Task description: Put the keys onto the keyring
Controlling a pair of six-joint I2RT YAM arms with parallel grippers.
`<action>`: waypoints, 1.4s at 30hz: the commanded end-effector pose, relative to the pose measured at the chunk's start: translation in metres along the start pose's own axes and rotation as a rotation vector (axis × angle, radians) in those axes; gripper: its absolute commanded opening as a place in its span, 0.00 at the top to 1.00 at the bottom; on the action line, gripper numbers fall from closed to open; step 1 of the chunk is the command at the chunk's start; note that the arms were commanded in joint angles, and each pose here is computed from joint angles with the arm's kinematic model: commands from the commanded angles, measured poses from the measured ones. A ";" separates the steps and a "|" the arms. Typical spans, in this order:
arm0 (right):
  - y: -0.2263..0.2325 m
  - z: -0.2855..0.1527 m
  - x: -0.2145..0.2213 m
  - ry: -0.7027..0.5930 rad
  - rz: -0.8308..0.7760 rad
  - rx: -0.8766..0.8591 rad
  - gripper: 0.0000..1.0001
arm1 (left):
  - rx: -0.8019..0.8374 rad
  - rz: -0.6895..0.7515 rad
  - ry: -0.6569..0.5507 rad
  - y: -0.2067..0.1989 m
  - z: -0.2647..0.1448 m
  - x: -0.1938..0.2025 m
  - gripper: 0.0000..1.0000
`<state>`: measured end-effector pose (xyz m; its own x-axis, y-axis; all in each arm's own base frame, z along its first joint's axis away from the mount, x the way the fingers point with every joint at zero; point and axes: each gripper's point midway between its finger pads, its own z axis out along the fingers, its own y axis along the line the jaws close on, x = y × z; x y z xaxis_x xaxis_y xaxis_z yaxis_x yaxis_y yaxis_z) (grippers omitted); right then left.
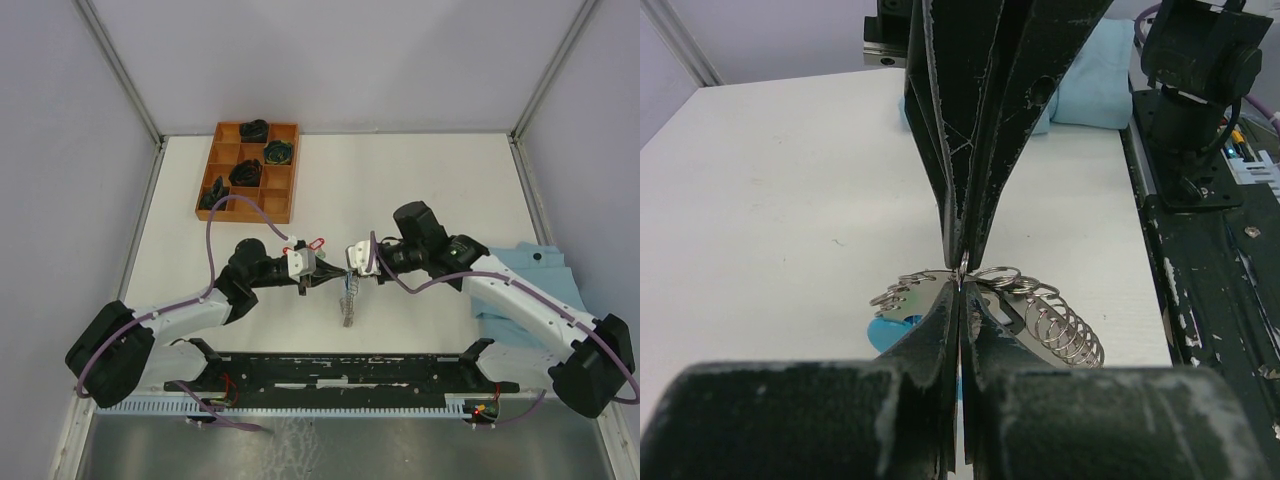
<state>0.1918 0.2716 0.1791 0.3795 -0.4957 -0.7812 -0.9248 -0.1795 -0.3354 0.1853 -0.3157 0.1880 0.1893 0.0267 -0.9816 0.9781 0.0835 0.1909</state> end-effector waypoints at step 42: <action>-0.030 -0.008 -0.052 -0.295 0.071 0.113 0.99 | -0.024 -0.041 0.041 0.009 0.014 0.004 0.97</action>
<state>0.1939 0.2820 0.1997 0.2185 -0.3544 -0.9092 -0.9751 -0.0426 -0.2178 0.1959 -0.3200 0.1700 0.1111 0.0768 -0.9908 0.9856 0.1192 0.1198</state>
